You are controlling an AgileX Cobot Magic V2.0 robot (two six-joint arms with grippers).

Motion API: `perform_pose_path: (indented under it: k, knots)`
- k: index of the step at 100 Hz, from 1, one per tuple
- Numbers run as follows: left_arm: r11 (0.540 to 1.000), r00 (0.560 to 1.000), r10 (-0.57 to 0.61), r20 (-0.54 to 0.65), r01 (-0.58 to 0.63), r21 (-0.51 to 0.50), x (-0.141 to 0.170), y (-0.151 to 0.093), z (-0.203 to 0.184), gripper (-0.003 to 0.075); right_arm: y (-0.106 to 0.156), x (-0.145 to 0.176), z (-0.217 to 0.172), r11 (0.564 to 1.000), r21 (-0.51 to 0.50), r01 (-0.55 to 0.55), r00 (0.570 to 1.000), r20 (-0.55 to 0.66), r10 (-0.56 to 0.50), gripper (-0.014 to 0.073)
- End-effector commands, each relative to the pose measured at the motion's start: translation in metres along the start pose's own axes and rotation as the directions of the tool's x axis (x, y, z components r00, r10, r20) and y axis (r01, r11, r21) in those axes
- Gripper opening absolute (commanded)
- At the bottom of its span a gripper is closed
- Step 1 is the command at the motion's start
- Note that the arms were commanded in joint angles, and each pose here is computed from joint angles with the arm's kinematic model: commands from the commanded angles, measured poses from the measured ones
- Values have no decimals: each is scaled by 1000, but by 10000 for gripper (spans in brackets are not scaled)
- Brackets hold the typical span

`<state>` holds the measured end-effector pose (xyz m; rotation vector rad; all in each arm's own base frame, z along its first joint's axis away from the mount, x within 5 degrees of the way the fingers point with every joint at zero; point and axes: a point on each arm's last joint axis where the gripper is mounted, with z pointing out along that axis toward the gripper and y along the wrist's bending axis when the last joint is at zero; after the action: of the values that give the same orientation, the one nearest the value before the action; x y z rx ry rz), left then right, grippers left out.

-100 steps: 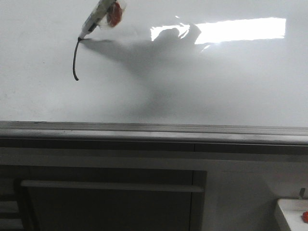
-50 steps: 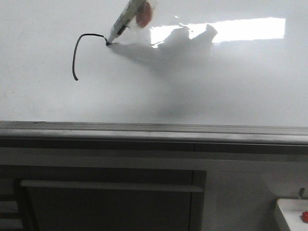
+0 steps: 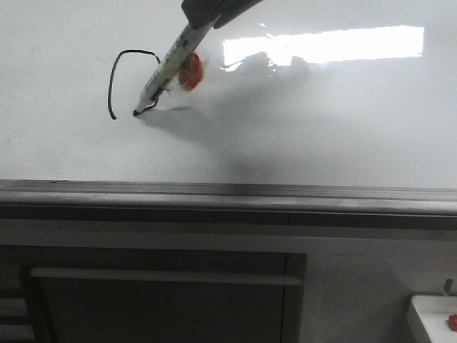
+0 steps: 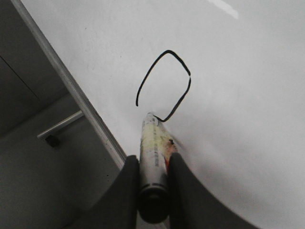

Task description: Write number 0 on whiteboard

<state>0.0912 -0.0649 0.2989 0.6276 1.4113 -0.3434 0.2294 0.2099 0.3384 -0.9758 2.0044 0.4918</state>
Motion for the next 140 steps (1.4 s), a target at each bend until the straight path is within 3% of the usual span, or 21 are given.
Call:
perform_pose_path:
  k: [1,31,53,62,69,85,90,110,140]
  knots:
    - [999,996,-22,84,20,27,-15,-1,0,-20,-3,-18,-6,999,40,13,994,110,-18,-50]
    - [1000,997,-3,83,0,29,-15,-1,0,-20,2,-31,-2,999,32,35,989,142,-39,-50]
    - [999,994,25,105,-30,43,-17,-3,0,-20,18,-33,-30,996,-7,94,982,163,-92,-50]
    - [997,992,48,117,-55,58,-18,-5,0,-15,26,-24,-42,991,-62,116,991,74,-111,-50]
    - [993,989,69,129,-81,87,-18,-8,1,47,30,-15,-46,986,-114,119,992,-20,-122,-50]
    - [973,992,93,84,-109,205,-10,-22,14,393,33,-11,-48,981,-143,130,988,-60,-140,-50]
    - [966,994,100,43,-107,235,-5,-26,20,434,33,-11,-48,981,-141,130,989,-56,-139,-50]
    - [887,947,311,-77,-260,382,25,-42,47,378,45,-17,-47,976,-154,155,988,6,-156,-50]
    - [867,946,279,-166,-174,468,47,-55,68,298,65,-18,-48,960,-207,191,981,28,-189,-50]
